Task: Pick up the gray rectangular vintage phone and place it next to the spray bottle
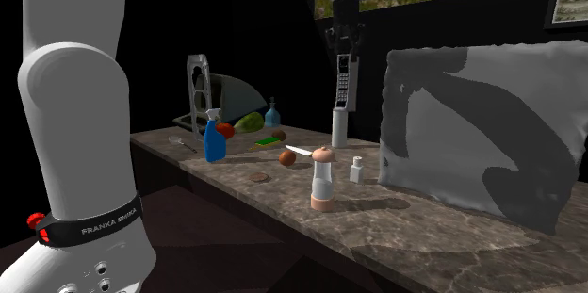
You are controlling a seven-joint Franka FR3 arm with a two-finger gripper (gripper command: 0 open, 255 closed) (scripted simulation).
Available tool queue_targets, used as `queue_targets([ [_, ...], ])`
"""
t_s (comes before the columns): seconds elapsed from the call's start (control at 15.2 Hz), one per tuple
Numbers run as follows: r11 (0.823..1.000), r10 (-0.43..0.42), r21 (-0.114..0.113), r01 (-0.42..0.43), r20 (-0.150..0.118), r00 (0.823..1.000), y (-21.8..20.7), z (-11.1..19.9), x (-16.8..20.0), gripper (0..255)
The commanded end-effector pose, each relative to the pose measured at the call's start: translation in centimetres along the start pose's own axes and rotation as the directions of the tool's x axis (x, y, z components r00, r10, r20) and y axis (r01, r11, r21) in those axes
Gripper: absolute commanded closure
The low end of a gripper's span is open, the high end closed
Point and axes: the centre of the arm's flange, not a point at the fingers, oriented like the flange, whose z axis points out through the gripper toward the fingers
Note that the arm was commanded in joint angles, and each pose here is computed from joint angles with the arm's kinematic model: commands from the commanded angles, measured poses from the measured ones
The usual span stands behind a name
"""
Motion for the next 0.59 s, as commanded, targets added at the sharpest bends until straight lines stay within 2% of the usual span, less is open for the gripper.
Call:
queue_targets([
  [0.0,1.0,0.0,0.0,0.0,0.0,1.0,0.0,-1.2,0.1,255],
  [0.53,1.0,0.0,0.0,0.0,0.0,1.0,0.1,-5.4,0.4,255],
])
